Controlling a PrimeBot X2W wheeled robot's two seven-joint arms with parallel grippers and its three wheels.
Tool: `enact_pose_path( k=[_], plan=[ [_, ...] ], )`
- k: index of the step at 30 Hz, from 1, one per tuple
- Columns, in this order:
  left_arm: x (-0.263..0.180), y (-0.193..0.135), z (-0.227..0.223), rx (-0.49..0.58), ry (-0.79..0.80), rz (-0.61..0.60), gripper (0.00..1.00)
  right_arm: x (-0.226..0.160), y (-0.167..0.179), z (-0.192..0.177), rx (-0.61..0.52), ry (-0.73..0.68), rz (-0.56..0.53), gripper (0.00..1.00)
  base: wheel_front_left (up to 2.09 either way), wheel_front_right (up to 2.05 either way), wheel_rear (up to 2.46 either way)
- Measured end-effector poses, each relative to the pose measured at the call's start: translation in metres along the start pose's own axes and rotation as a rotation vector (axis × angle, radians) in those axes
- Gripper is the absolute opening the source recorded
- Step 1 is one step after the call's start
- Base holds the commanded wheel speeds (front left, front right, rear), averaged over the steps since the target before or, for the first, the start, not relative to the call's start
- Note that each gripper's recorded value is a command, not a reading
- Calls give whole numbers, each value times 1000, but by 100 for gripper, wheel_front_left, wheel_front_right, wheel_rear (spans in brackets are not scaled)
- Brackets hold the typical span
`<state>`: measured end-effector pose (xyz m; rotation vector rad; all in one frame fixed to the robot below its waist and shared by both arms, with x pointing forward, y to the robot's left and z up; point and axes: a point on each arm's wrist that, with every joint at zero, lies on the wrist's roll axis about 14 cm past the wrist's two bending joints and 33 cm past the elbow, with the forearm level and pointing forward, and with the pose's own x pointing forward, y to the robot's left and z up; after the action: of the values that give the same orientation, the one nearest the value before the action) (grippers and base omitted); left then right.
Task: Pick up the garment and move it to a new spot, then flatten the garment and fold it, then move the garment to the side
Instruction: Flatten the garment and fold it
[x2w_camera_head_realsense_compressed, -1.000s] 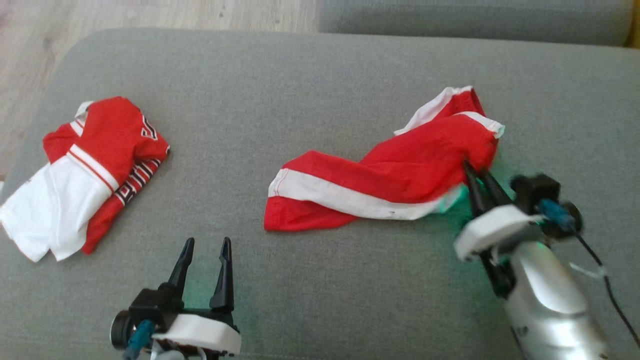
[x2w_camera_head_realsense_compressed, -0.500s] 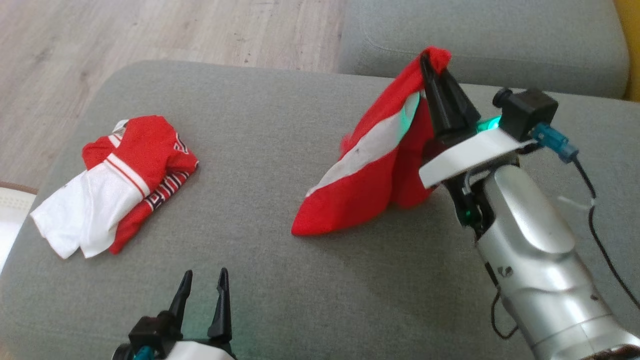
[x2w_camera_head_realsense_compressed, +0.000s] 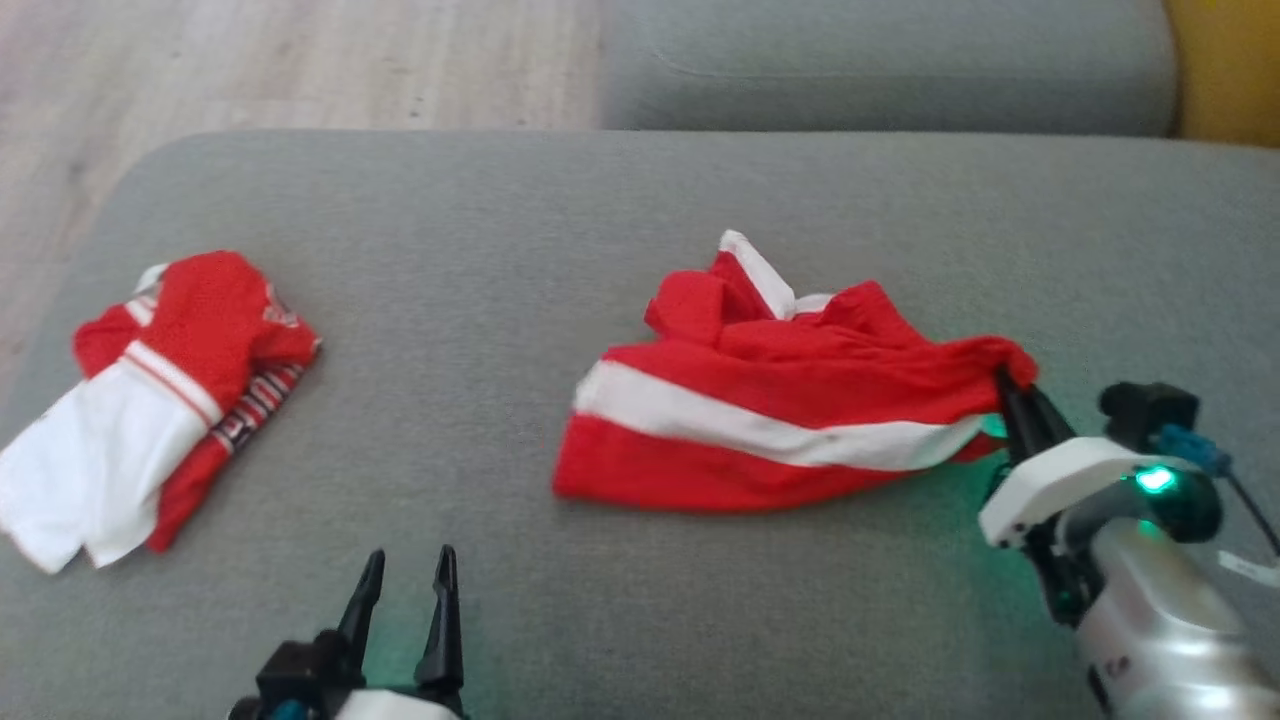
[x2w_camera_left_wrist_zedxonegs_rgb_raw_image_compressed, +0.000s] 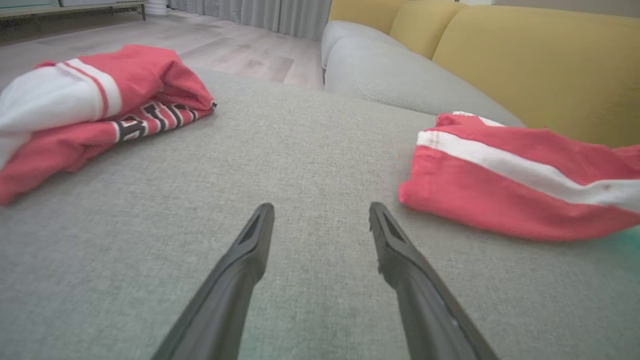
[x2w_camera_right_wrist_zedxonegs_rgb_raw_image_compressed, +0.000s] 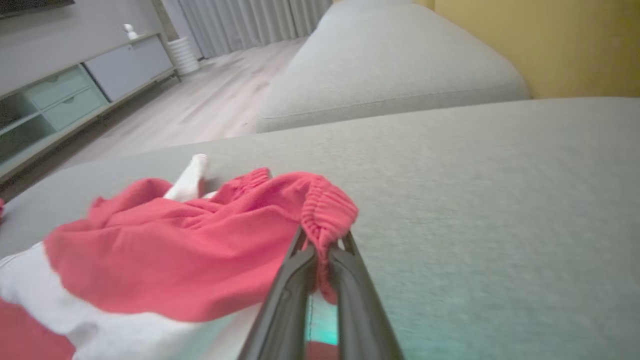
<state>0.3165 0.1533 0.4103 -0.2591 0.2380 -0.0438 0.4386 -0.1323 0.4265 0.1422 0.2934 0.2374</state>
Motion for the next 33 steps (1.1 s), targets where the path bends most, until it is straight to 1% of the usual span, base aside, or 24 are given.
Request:
enact_pose_path(
  k=[4,7,9,11,15,17,19,20,24,25,30,33],
  plan=[
    [15,-11,4,11,0,-41,100,-6,-36,-12,-17,50,-96,0,0,0,0],
    [23,-17,7,17,-4,-61,100,-6,-48,-16,-39,78,-126,0,0,0,0],
    [26,-19,7,18,-2,-66,100,-2,-47,-11,-67,69,-119,100,0,0,0],
    [27,-19,7,18,0,-68,100,4,-40,6,-96,16,-96,100,0,0,0],
    [28,-17,8,19,-4,-59,100,11,-18,69,-189,-193,-43,100,0,0,0],
    [29,-16,10,21,-10,-54,100,4,-8,81,-203,-254,-34,100,0,0,0],
    [29,-18,12,23,-16,-60,100,-8,-1,67,-186,-249,-32,100,0,0,0],
    [29,-18,12,23,-16,-60,100,-8,-1,67,-186,-249,-32,100,0,0,0],
    [29,-24,16,26,-30,-78,100,-37,-1,24,-146,-179,-56,100,0,0,0],
    [30,-28,18,28,-35,-90,100,-49,-3,9,-139,-148,-68,100,0,0,0],
    [32,-40,19,25,-37,-129,100,-64,-7,-5,-118,-125,-93,100,0,0,0],
    [34,-55,14,-6,-19,-186,100,-67,-10,-6,-112,-125,-105,100,0,0,0]
  ],
)
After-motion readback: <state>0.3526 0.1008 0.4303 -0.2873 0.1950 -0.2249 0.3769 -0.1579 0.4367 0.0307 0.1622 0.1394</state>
